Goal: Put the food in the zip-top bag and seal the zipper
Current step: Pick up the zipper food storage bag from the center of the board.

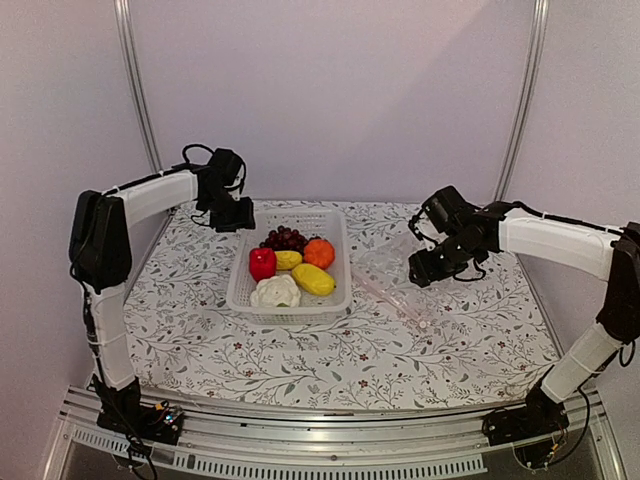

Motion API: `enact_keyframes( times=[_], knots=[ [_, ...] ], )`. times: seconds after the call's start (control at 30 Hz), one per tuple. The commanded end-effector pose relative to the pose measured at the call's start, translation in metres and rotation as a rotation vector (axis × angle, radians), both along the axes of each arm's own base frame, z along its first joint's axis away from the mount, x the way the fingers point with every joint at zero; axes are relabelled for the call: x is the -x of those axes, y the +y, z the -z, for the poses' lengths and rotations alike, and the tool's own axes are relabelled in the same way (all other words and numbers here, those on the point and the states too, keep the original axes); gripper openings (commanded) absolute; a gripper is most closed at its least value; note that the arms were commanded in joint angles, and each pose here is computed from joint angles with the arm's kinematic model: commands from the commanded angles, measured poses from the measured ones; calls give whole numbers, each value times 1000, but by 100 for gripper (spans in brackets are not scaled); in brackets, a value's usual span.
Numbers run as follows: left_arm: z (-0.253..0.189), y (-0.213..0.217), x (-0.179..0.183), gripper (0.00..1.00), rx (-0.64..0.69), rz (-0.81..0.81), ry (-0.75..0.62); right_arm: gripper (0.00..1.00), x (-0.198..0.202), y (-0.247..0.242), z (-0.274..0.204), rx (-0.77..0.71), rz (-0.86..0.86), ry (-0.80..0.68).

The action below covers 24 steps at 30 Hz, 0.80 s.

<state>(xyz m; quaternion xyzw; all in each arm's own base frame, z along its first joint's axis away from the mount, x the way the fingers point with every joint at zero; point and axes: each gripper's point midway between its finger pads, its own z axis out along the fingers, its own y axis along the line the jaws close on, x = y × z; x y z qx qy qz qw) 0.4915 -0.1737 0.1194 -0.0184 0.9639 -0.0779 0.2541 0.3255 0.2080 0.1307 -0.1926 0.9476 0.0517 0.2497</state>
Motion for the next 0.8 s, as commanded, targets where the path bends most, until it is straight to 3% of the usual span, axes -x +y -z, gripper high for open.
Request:
enact_keyframes(
  times=[0.0,0.37,0.77],
  knots=[
    [-81,10,4,55,38,-32,-155,63,-6,11,1,114,-78,-60],
    [-142,23,82,56,163,-105,-254,60,-9,59,40,298,-251,-88],
    [-160,33,98,56,156,-107,-289,60,-29,76,81,398,-262,-91]
  ],
)
